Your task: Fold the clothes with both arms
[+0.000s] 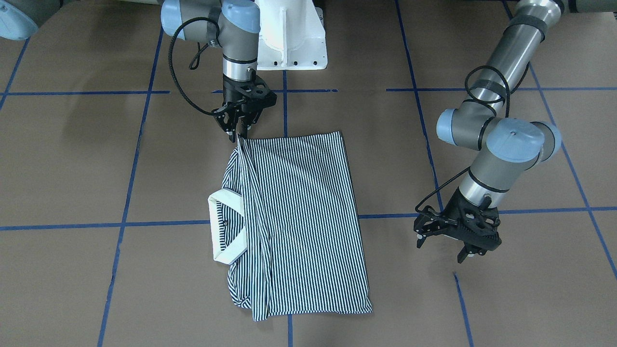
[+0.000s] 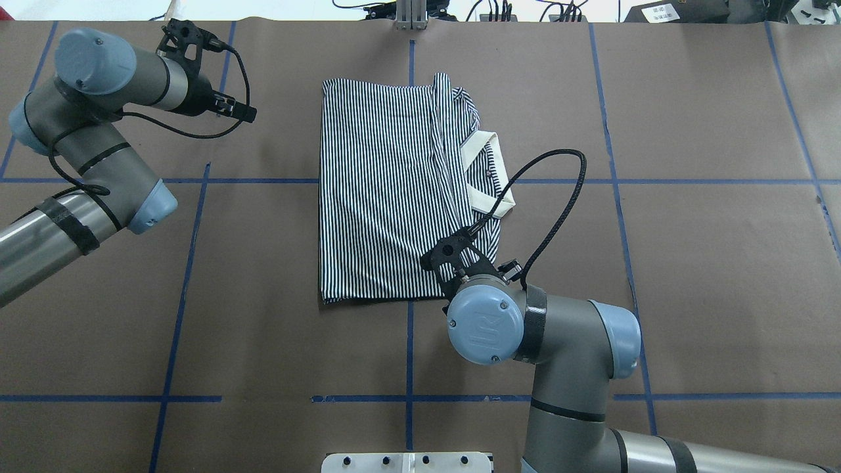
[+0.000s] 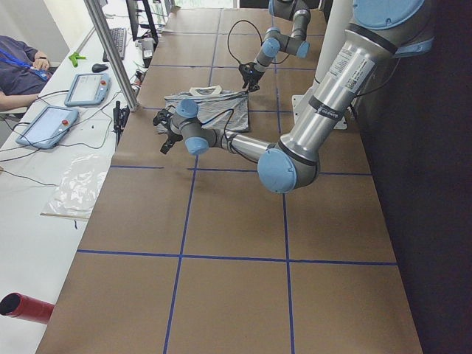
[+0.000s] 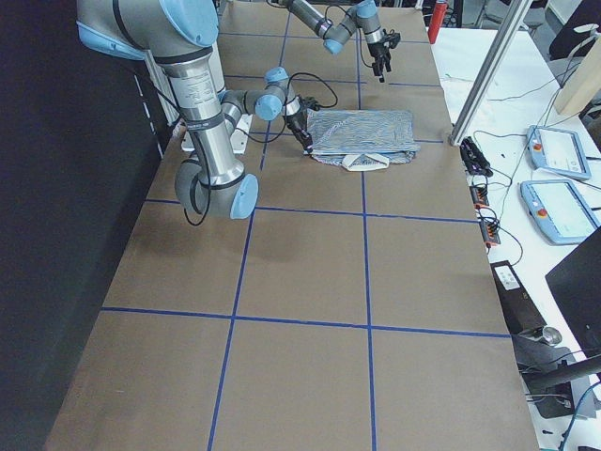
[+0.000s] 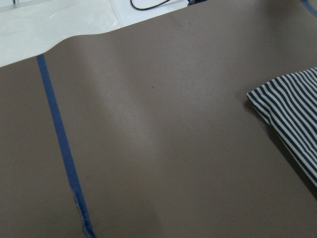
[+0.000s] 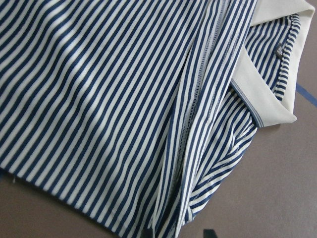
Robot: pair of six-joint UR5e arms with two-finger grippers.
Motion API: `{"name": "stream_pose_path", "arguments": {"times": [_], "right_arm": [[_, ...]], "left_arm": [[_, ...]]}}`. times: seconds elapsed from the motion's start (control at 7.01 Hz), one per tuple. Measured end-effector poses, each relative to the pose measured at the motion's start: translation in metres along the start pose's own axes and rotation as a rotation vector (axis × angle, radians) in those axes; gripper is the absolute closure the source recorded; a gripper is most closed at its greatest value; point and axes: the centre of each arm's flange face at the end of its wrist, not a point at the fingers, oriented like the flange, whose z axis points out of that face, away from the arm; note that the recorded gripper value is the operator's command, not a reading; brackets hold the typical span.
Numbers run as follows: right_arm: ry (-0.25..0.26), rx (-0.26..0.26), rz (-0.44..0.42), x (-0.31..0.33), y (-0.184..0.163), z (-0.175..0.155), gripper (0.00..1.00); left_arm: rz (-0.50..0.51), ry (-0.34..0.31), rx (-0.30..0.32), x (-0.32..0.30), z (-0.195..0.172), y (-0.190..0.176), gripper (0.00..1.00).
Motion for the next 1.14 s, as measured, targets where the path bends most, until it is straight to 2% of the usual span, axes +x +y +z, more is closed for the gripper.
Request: {"name": "stream_pose_path", "arguments": {"times": [0.29, 0.43, 0.57, 0.86, 1.14], "right_arm": [[-0.076, 0.089, 0.108, 0.021, -0.010, -0.016, 0.00], [-0.107, 0.121, 0.150, 0.027, -0.011, -0.017, 0.05], [-0.117, 0.130, 0.169, 0.027, -0.011, -0.014, 0.12], [-0.092, 0.107, 0.175, 0.013, -0.020, 0.004, 0.27], [-0.029, 0.041, 0.141, 0.000, -0.028, 0.017, 0.44]], "left_arm": [[0.001, 0.005, 0.005, 0.004, -0.004, -0.002, 0.00], [0.000, 0.007, 0.005, 0.006, -0.004, -0.002, 0.00], [-0.001, 0.009, 0.003, 0.008, -0.003, -0.001, 0.00], [-0.001, 0.011, -0.001, 0.011, -0.002, 0.001, 0.00], [-0.001, 0.012, -0.003, 0.012, -0.001, 0.002, 0.00]]}}
